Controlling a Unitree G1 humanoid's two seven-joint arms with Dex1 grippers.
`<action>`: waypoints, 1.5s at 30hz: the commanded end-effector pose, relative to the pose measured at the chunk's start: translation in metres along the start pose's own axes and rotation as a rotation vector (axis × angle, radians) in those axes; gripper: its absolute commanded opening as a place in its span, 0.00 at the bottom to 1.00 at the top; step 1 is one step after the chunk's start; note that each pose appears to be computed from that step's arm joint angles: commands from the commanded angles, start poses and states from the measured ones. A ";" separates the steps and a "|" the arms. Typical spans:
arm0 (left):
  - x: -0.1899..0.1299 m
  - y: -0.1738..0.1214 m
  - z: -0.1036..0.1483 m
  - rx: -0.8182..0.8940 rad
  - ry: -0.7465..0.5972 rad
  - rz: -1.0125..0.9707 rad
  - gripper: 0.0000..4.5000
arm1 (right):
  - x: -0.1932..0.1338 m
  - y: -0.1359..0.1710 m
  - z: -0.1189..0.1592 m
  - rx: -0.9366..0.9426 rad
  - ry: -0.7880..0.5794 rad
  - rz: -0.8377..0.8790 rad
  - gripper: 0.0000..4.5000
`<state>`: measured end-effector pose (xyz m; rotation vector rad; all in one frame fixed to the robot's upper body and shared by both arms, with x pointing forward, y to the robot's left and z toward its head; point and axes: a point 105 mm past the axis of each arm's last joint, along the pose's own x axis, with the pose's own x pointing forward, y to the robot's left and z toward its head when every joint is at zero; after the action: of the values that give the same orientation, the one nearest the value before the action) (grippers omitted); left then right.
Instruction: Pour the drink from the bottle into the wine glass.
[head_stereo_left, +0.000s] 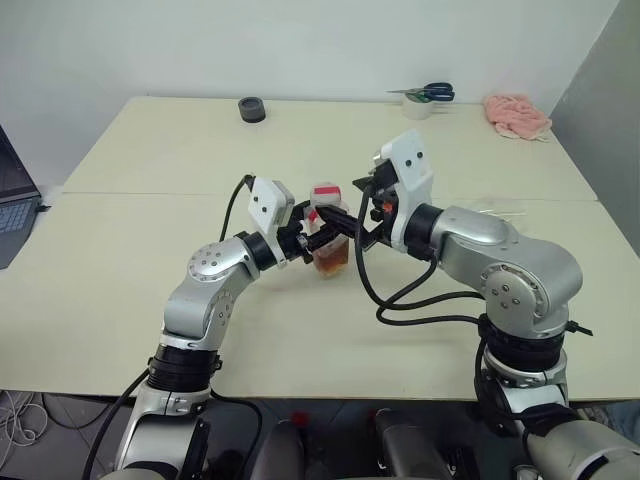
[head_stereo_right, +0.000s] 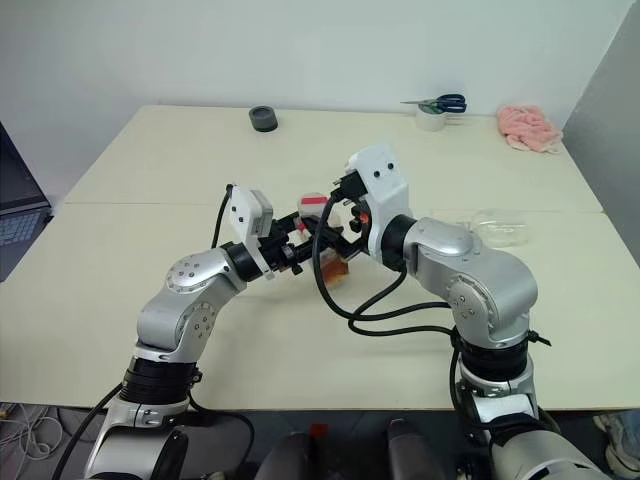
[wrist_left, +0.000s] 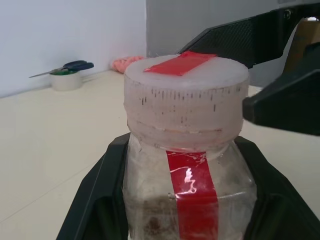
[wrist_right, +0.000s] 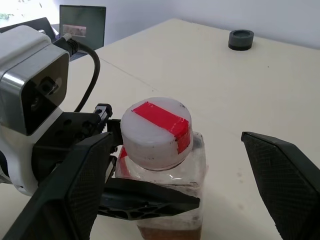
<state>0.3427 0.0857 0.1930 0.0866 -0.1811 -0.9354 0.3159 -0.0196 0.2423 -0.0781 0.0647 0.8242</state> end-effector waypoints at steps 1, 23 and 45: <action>0.001 -0.005 0.019 0.064 -0.062 -0.016 0.48 | -0.002 0.005 0.012 -0.034 -0.049 -0.010 0.97; -0.004 0.000 0.017 0.099 -0.028 0.020 0.48 | 0.018 0.001 0.029 -0.038 -0.095 0.057 0.00; 0.011 0.012 0.021 0.115 -0.056 0.049 0.48 | 0.034 0.000 0.024 -0.019 -0.046 -0.012 0.86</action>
<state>0.3582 0.0876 0.1995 0.1509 -0.2154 -0.8618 0.3426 0.0063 0.2444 -0.0760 0.0897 0.8166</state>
